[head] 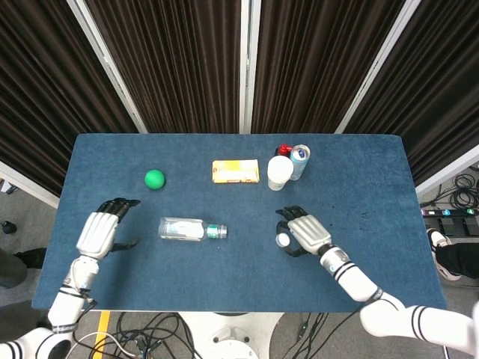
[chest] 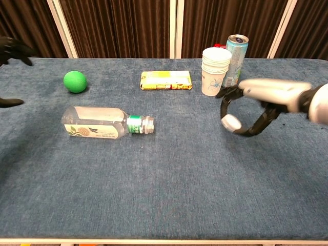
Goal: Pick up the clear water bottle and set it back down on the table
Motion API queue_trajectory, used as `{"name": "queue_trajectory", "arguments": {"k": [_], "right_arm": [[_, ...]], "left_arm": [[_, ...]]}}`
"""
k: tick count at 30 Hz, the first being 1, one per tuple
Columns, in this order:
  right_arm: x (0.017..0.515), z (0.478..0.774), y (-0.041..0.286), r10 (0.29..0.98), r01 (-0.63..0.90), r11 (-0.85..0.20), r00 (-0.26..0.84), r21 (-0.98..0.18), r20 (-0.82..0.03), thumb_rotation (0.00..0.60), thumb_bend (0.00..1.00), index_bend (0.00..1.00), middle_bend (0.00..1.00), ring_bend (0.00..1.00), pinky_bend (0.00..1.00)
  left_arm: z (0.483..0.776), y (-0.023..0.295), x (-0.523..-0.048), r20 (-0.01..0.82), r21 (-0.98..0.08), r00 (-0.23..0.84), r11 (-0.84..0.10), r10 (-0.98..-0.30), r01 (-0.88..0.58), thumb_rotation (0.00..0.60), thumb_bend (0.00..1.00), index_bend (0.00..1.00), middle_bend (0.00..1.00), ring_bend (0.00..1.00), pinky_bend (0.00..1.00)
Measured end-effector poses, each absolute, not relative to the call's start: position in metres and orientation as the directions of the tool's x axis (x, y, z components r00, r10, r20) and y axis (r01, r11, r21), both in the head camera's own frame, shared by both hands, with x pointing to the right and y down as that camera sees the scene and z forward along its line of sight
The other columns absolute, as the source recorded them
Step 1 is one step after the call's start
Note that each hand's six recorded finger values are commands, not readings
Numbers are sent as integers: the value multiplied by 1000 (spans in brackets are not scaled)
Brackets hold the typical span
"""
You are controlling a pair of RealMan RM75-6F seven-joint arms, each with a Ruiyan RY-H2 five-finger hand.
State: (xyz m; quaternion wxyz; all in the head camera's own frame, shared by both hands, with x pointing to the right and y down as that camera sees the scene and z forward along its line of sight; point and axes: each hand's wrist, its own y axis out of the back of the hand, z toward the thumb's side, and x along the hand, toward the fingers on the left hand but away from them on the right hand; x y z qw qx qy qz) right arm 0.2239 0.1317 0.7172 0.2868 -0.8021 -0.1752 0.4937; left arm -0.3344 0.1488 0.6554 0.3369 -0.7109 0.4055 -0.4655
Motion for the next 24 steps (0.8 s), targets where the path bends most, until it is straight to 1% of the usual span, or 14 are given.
{"name": "queue_trajectory", "arguments": {"k": [3, 5, 6, 9, 11, 14, 17, 18, 21, 24], "right_arm": [[220, 730, 137, 559, -47, -766, 442, -641, -701, 600, 362, 184, 28, 0, 0], [219, 733, 140, 560, -58, -763, 438, -643, -704, 600, 357, 121, 15, 0, 0], [220, 732, 139, 567, -54, -760, 433, -648, -700, 600, 355, 83, 6, 0, 0], [229, 723, 134, 606, -35, -733, 418, -679, -677, 600, 355, 22, 0, 0, 0], [239, 714, 131, 641, -17, -708, 404, -706, -653, 600, 355, 1, 0, 0, 0], [265, 691, 127, 713, 16, -647, 367, -763, -597, 600, 354, 0, 2, 0, 0], [306, 660, 127, 791, 47, -570, 302, -820, -532, 600, 343, 0, 0, 0, 0], [324, 647, 129, 818, 58, -539, 271, -840, -507, 600, 341, 0, 0, 0, 0], [369, 613, 142, 872, 76, -469, 195, -880, -449, 600, 343, 0, 0, 0, 0], [402, 585, 161, 906, 106, -417, 132, -903, -402, 600, 344, 0, 0, 0, 0]], "left_arm": [[654, 151, -340, 391, -857, 222, -441, -893, -266, 600, 154, 199, 244, 167, 226], [653, 151, -344, 391, -861, 211, -437, -896, -261, 600, 152, 199, 244, 167, 226], [653, 150, -347, 391, -862, 206, -435, -897, -259, 600, 151, 199, 244, 167, 225], [650, 150, -358, 395, -867, 176, -429, -902, -252, 600, 151, 198, 244, 167, 222], [645, 150, -371, 395, -874, 144, -420, -907, -244, 600, 151, 200, 244, 167, 222], [635, 152, -394, 384, -894, 87, -394, -919, -215, 600, 152, 205, 244, 167, 220], [622, 159, -420, 363, -918, 32, -364, -931, -158, 600, 152, 207, 244, 167, 200], [618, 162, -428, 359, -923, 19, -358, -933, -138, 600, 152, 207, 244, 167, 183], [606, 172, -449, 351, -934, -4, -349, -936, -76, 600, 153, 207, 244, 167, 151], [595, 185, -461, 338, -940, -23, -336, -941, -50, 600, 153, 207, 244, 166, 147]]}}
